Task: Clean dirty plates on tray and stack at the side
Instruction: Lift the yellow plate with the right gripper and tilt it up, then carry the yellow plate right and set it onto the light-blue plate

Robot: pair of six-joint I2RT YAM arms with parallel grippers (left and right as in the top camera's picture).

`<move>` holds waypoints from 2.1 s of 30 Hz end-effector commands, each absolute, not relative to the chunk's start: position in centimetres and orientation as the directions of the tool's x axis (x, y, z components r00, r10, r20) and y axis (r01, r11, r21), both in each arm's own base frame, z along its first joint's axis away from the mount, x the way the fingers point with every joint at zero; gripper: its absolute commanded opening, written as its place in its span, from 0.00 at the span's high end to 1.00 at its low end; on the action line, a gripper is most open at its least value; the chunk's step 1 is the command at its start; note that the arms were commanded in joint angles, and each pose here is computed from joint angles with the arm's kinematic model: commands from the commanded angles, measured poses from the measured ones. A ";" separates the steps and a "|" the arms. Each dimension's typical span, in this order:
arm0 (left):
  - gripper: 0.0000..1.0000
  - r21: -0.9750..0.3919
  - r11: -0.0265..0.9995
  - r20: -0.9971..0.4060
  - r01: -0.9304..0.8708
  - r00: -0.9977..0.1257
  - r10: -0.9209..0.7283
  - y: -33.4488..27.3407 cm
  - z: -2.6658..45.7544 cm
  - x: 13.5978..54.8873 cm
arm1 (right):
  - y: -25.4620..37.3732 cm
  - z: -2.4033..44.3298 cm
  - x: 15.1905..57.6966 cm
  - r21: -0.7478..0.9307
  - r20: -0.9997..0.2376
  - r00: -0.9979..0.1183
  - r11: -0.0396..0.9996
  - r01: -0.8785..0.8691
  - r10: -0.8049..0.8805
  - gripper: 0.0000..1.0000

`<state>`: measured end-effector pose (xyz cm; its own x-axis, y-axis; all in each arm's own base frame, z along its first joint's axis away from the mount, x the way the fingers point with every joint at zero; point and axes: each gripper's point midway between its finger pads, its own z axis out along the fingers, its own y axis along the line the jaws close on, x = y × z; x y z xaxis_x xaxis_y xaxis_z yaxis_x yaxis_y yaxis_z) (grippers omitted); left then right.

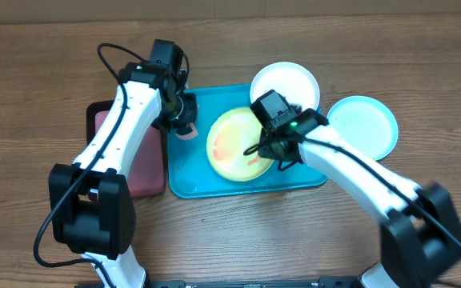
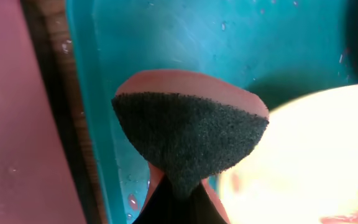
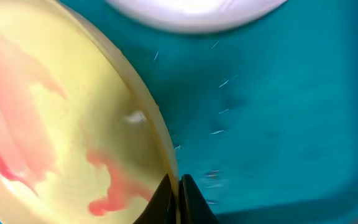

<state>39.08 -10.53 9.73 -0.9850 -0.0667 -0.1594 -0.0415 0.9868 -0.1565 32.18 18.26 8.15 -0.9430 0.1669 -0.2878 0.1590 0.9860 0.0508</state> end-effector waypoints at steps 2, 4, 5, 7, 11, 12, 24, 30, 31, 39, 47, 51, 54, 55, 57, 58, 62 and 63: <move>0.96 -0.160 0.987 -0.129 -0.026 -0.990 -0.047 -11.8 8.8 38.0 | 14.3 16.6 34.0 -0.156 -0.627 -0.774 0.961 0.229 0.083 0.96; 0.96 -0.164 0.986 -0.122 -0.017 -0.992 -0.037 -12.2 8.5 37.7 | 13.7 18.3 33.5 -0.223 -0.681 -0.732 0.944 0.245 0.029 0.96; 0.96 -0.164 0.986 -0.120 -0.014 -0.992 -0.034 -12.3 8.3 37.5 | 13.5 18.9 33.3 -0.253 -0.699 -0.715 0.935 0.250 0.002 0.96; 0.96 -0.163 0.987 -0.116 -0.014 -0.993 -0.033 -12.3 8.1 37.4 | 13.2 20.2 32.8 -0.327 -0.735 -0.674 0.906 0.267 -0.067 0.96; 0.96 -0.163 0.986 -0.110 -0.031 -0.993 -0.050 -12.3 7.9 37.3 | 13.0 23.0 31.3 -0.424 -0.804 -0.568 0.841 0.336 -0.179 0.96; 0.96 -0.163 0.986 -0.112 -0.031 -0.993 -0.050 -12.3 7.9 37.4 | 13.1 23.8 30.9 -0.445 -0.815 -0.539 0.826 0.346 -0.213 0.96; 0.96 -0.166 0.986 -0.120 -0.033 -0.991 -0.053 -12.4 7.9 37.6 | 15.6 29.7 28.6 -0.556 -0.831 -0.285 0.729 0.399 -0.478 0.96; 0.96 -0.165 0.986 -0.122 -0.033 -0.991 -0.053 -12.3 7.9 37.6 | 15.6 29.7 28.6 -0.557 -0.830 -0.287 0.729 0.398 -0.478 0.96; 0.96 -0.165 0.986 -0.123 -0.033 -0.991 -0.053 -12.4 7.9 37.7 | 15.6 29.7 28.6 -0.557 -0.830 -0.288 0.729 0.397 -0.478 0.96; 0.96 -0.165 0.986 -0.124 -0.033 -0.991 -0.054 -12.3 7.9 37.7 | 15.8 26.6 28.6 -0.540 -0.818 -0.411 0.785 0.305 -0.402 0.96; 0.96 -0.165 0.986 -0.124 -0.033 -0.991 -0.054 -12.4 7.9 37.7 | 13.4 17.2 28.9 -0.329 -0.576 -0.817 0.924 0.193 -0.034 0.96; 0.96 -0.165 0.986 -0.125 -0.032 -0.991 -0.054 -12.4 7.9 37.7 | 12.5 14.8 30.9 -0.154 -0.422 -0.905 0.979 0.134 0.058 0.96; 0.96 -0.165 0.986 -0.124 -0.032 -0.991 -0.053 -12.4 7.9 37.7 | 10.7 14.2 32.7 0.023 -0.341 -0.925 0.985 0.171 0.168 0.96; 0.96 -0.165 0.986 -0.124 -0.032 -0.991 -0.053 -12.4 7.9 37.7 | 9.8 14.1 33.2 0.071 -0.323 -0.923 0.978 0.195 0.208 0.96; 0.96 -0.165 0.986 -0.124 -0.032 -0.991 -0.053 -12.4 7.9 37.7 | 6.9 14.1 34.3 0.154 -0.292 -0.899 0.944 0.292 0.326 0.96; 0.96 -0.165 0.986 -0.124 -0.032 -0.991 -0.053 -12.4 7.9 37.7 | 5.4 14.2 34.7 0.186 -0.280 -0.882 0.923 0.336 0.378 0.96; 0.96 -0.166 0.986 -0.128 -0.031 -0.990 -0.053 -12.4 7.9 37.8 | -1.5 14.0 35.7 0.255 -0.256 -0.786 0.823 0.507 0.563 0.96; 0.96 -0.166 0.986 -0.128 -0.031 -0.990 -0.053 -12.4 7.9 37.8 | -3.2 13.7 35.7 0.257 -0.256 -0.757 0.798 0.546 0.601 0.96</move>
